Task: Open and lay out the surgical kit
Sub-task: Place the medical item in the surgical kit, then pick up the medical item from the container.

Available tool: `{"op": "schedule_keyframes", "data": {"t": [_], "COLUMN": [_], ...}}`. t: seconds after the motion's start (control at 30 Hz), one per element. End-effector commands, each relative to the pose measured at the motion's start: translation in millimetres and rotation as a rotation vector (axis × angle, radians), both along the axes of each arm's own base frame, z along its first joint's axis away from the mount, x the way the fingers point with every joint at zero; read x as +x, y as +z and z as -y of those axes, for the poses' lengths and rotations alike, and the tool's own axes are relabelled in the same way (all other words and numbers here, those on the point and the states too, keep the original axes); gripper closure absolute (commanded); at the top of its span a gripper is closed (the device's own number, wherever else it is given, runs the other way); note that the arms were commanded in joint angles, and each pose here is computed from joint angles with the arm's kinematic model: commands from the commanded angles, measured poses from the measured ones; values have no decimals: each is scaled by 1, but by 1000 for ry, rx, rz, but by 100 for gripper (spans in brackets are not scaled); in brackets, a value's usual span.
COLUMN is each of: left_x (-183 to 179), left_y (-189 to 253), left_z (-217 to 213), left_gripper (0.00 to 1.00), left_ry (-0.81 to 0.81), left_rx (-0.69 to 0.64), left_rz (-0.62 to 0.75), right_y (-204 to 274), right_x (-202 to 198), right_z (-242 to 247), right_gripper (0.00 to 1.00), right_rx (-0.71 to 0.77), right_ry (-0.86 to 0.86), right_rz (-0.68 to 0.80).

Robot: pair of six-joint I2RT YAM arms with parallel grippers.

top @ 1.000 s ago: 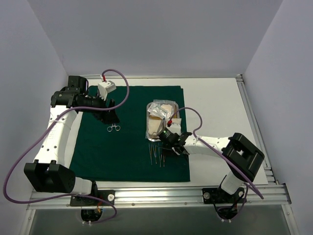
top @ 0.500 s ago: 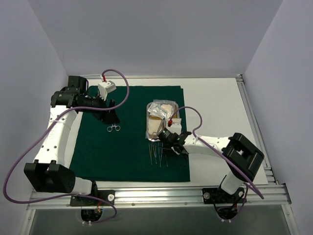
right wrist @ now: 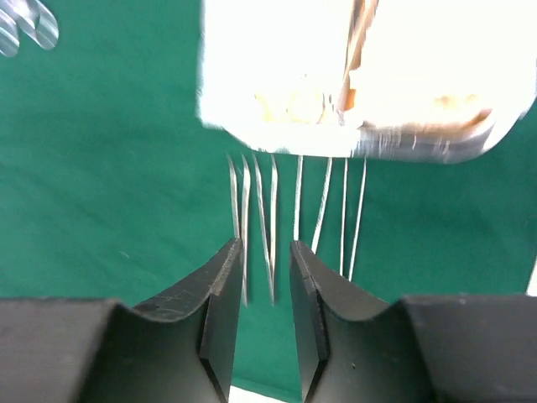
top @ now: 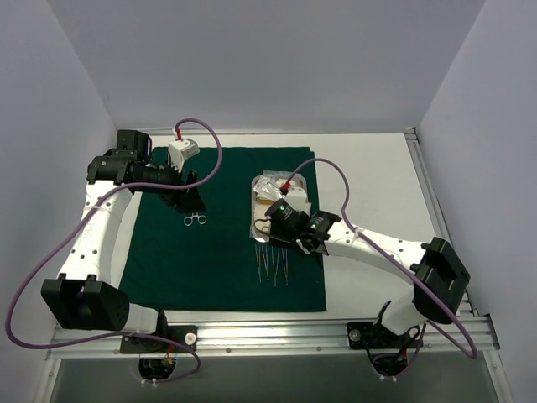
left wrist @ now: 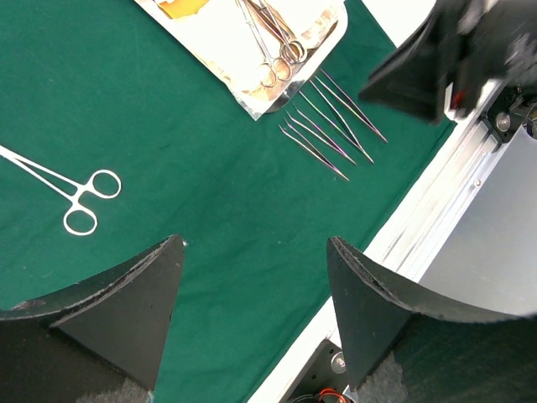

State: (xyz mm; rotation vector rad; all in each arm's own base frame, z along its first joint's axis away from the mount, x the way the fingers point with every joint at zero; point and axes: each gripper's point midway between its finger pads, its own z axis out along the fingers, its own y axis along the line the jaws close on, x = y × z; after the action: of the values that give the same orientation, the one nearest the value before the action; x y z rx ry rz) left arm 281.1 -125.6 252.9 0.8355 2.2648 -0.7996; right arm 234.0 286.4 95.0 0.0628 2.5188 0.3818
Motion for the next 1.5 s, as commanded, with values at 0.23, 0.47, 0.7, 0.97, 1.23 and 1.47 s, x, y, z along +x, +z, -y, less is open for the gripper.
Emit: {"op": "schedule_keyframes", "data": {"t": [0.23,0.47,0.7,0.97,1.23,1.47], "left_x": [12,26,27,25,29,30], "left_y": [-8,-17,-23,-27,-29,-17], "left_z": [-6,-16,-17,-16,-16,-17], "left_gripper": [22,22,22,22,22,22], "left_ry": [5,42,44,37,36,19], "left_rx": [26,77,80,68,70,74], "left_rz": [29,17,9,2,7,26], "right_y": [33,6,-22,-50,-67,-78], "right_x": [92,125,140,135,127,122], "right_z": [34,25,26,26,30,29], "right_gripper": [84,87,89,88,88,88], "right_rx": [-43,-76,-188,-229,-254,-244], "right_ry": [-96,-65,-86,-75,-76,-72], "right_rz": [139,113,74,15,-17,-38]}}
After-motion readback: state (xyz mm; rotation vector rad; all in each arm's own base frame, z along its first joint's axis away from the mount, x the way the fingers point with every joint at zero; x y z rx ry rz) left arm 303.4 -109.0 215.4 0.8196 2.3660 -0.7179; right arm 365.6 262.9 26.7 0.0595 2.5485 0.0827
